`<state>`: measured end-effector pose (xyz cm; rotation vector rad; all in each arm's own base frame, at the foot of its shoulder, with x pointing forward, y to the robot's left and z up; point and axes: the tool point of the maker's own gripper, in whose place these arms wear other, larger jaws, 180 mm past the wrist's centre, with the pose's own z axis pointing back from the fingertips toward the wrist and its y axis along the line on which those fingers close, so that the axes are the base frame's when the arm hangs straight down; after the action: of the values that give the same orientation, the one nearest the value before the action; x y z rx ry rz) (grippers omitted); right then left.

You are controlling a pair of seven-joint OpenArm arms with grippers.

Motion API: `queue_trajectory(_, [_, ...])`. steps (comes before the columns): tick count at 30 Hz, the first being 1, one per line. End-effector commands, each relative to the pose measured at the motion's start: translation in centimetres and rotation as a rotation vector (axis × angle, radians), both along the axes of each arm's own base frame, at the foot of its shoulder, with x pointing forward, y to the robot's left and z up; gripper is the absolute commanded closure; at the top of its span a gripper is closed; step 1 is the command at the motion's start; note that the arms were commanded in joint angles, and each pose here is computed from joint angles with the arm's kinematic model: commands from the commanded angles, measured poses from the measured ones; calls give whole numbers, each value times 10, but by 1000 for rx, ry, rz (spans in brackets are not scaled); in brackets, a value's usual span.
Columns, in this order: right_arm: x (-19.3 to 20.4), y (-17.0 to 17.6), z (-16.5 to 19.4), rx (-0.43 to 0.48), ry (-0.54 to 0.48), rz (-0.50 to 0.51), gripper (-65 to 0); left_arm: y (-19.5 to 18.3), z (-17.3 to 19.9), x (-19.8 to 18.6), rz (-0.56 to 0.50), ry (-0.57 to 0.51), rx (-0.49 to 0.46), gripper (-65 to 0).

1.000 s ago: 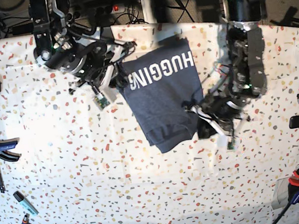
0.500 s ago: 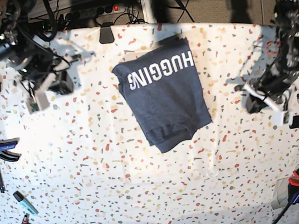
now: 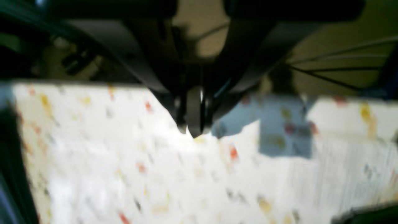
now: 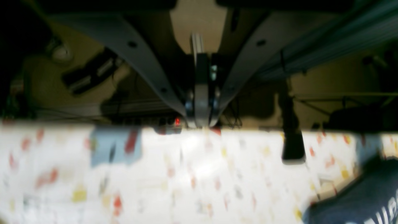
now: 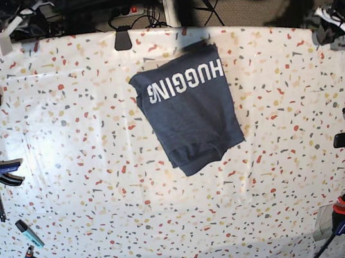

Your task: Fold the T-shirt properly

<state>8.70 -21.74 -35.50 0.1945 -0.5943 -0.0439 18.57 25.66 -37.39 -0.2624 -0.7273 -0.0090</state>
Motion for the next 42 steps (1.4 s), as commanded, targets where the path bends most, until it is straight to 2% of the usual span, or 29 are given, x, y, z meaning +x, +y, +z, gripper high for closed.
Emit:
queue_trajectory(1, [-6,5,5,13,-12,-4,0,0,10,-5,-15,-23,-17,0])
queue_trajectory(5, [-42,20,-6,60,75,-76,0,-3,-4,-52,-23,70,-49,0])
queue_trajectory(10, [-76,24,-26,20,199,-129,0,-15,-35,-107,-19,170,-55,0])
queue_trajectory(16, [-109,24,-72,70,344,-167,0,-16,-87,-151,115,240,-84,0])
queue_trajectory(22, [-124,8,-138,139,454,-184,0,-10,-150,-187,225,378,-112,0])
queue_trajectory(26, [-135,-8,-183,123,557,-141,0,-7,-188,-201,296,448,-123,0])
queue_trajectory(29, [-134,-16,-210,106,585,-98,0,-9,-210,-204,316,474,-118,0])
queue_trajectory(35, [-127,-14,-250,43,644,56,0,-26,-238,-201,275,558,-121,0])
queue_trajectory(42, [-95,7,-272,-51,631,226,0,-62,-251,-171,225,547,-163,0])
